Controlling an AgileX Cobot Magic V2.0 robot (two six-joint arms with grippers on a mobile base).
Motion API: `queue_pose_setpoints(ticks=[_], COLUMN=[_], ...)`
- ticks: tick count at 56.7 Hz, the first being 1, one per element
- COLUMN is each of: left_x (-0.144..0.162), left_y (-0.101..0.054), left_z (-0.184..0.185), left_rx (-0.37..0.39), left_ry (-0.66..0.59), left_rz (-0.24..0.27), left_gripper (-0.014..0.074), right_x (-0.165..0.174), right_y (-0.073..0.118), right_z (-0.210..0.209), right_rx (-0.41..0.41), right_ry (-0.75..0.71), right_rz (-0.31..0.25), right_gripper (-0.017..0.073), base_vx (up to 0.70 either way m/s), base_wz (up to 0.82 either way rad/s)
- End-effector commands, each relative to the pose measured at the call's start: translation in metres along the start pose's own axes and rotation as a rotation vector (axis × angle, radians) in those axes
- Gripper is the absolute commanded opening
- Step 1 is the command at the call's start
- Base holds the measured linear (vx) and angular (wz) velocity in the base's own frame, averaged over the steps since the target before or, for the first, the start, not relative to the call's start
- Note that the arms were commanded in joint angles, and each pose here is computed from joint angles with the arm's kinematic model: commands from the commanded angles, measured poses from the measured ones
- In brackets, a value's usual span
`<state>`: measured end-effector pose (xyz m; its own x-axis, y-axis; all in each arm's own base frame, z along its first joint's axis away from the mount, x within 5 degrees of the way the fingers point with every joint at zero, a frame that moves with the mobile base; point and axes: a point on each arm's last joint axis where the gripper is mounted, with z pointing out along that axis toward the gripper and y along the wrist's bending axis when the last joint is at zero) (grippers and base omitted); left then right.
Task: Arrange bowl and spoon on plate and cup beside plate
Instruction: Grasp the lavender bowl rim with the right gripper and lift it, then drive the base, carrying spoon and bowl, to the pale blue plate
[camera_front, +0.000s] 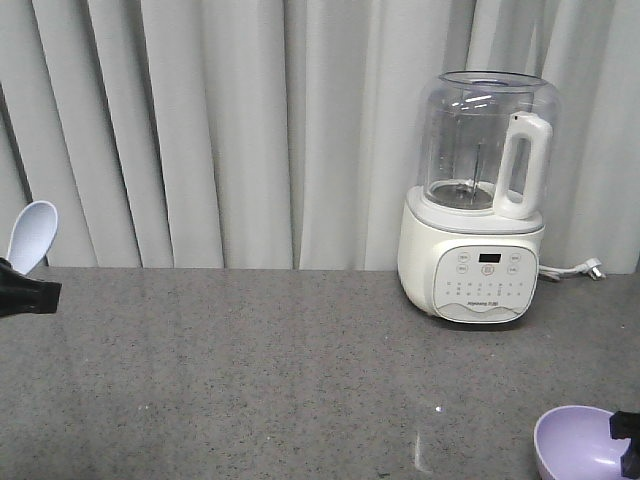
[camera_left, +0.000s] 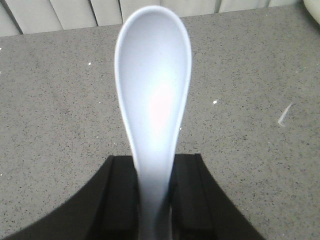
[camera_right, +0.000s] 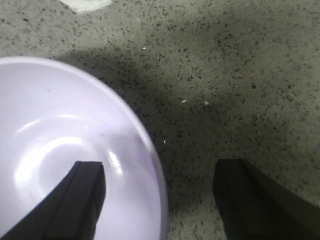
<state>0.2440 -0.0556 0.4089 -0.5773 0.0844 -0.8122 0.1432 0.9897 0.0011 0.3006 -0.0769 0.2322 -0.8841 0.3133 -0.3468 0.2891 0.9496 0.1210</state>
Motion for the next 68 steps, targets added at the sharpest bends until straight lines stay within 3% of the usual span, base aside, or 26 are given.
queue_pose_setpoints(ticks=[1,9,20,33,43,51,57,68], left_x=[-0.014,-0.014,-0.013,-0.012,-0.01,-0.006,0.001,0.035], left_y=[-0.002,-0.002,-0.001,-0.001,-0.001,-0.001,-0.002,0.001], left_z=[-0.016,-0.016,-0.016,-0.018,-0.018,-0.021,-0.033,-0.067], left_rx=[0.015,0.015,0.014,0.012,0.01,0.021,0.053,0.096], left_ry=[-0.12,-0.12,-0.11,-0.106,-0.081,-0.057,-0.114,-0.267], left_rz=[0.005,0.005,0.005,0.004,0.001,-0.014,-0.036,-0.063], left_gripper=[-0.0006,-0.0006,-0.0006,-0.0006,-0.0006,-0.0006,-0.0006,-0.0006], right_x=[-0.013,-0.015,-0.016,-0.012,0.007,0.036,0.065,0.113], right_y=[0.0,0.0,0.001,0.005,0.016,0.029,0.038,0.048], right_z=[-0.011,-0.002,-0.006,-0.058,-0.133,-0.19,-0.228,-0.249], right_rx=[-0.004,-0.019,-0.009,-0.003,-0.027,-0.103,-0.18,-0.3], right_ry=[-0.094,-0.089,-0.115,-0.271,-0.518,-0.71,-0.867,-1.054], right_rz=[-0.013,-0.015,-0.03,-0.059,-0.161,-0.24,-0.284,-0.33], right_gripper=[0.0445,0.0307,-0.0018,-0.0011,-0.0011,-0.0011,-0.001,-0.0009], base_vx=[0.0,0.0,0.0,0.0,0.0,0.0,0.0,0.0], base_wz=[0.0,0.0,0.0,0.0,0.0,0.0,0.0,0.0])
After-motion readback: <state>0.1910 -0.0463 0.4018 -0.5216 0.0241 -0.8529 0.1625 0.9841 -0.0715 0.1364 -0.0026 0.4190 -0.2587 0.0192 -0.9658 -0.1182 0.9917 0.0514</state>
